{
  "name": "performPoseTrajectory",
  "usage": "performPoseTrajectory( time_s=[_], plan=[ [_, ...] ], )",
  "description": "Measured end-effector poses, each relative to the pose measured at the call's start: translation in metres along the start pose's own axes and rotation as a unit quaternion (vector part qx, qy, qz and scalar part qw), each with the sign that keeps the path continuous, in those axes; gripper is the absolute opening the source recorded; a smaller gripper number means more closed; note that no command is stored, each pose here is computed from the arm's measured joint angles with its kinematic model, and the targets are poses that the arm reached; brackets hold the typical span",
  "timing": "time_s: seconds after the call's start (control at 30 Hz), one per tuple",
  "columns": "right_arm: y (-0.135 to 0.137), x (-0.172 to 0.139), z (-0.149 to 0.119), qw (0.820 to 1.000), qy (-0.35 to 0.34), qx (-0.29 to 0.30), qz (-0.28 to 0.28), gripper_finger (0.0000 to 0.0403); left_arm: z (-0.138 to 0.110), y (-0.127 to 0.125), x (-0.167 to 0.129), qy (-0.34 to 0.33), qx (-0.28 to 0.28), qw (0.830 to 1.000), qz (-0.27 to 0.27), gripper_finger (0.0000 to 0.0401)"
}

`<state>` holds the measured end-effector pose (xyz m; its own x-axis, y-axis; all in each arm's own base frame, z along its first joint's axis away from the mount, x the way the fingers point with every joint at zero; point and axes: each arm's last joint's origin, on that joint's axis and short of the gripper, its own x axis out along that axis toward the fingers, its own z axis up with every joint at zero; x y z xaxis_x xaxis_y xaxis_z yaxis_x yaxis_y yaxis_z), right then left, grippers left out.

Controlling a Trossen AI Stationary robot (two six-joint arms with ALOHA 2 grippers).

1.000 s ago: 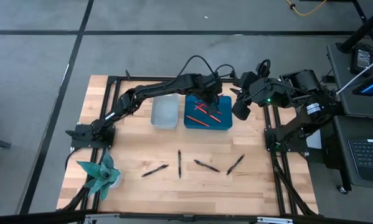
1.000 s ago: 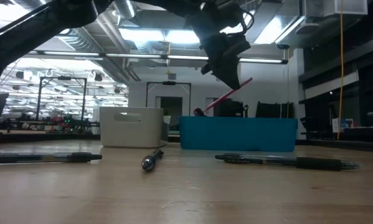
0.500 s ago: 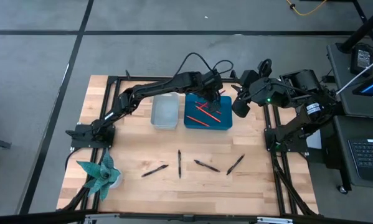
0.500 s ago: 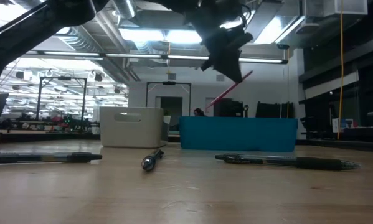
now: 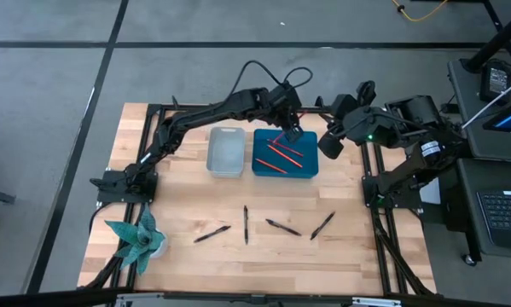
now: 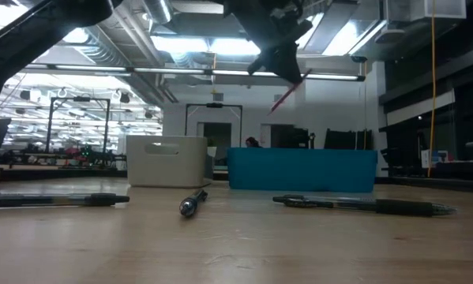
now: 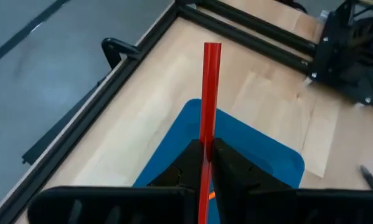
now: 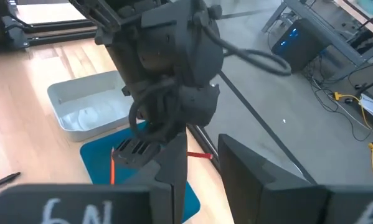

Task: Sort pens & pencils
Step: Put the red pencil into the blue bin

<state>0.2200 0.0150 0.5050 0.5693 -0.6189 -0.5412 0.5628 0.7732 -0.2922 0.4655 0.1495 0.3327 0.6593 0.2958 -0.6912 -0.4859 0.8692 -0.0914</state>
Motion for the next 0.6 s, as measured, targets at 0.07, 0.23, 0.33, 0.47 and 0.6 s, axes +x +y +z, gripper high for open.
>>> performPoseTrajectory(
  time_s=[0.07,0.23,0.33,0.47,0.6],
  plan=[
    [-0.001,0.000,-0.004,1.000,0.005,-0.003,-0.002,0.0093,0.000,0.000,-0.001,0.000,0.000,1.000,0.000,0.0023],
    [-0.008,0.004,-0.032,0.999,0.033,-0.006,-0.021,0.0093,0.003,0.005,-0.009,-0.002,-0.004,1.000,0.003,0.0023],
    [-0.018,0.007,-0.056,0.998,0.053,0.007,-0.036,0.0093,0.005,0.009,-0.018,-0.001,-0.007,1.000,0.008,0.0023],
    [-0.030,0.010,-0.083,0.995,0.072,0.033,-0.057,0.0093,0.009,0.012,-0.029,-0.016,-0.021,1.000,0.009,0.0023],
    [-0.032,0.016,-0.097,0.995,0.066,0.047,-0.055,0.0093,0.014,0.011,-0.041,-0.035,-0.035,0.999,0.005,0.0023]
  ],
)
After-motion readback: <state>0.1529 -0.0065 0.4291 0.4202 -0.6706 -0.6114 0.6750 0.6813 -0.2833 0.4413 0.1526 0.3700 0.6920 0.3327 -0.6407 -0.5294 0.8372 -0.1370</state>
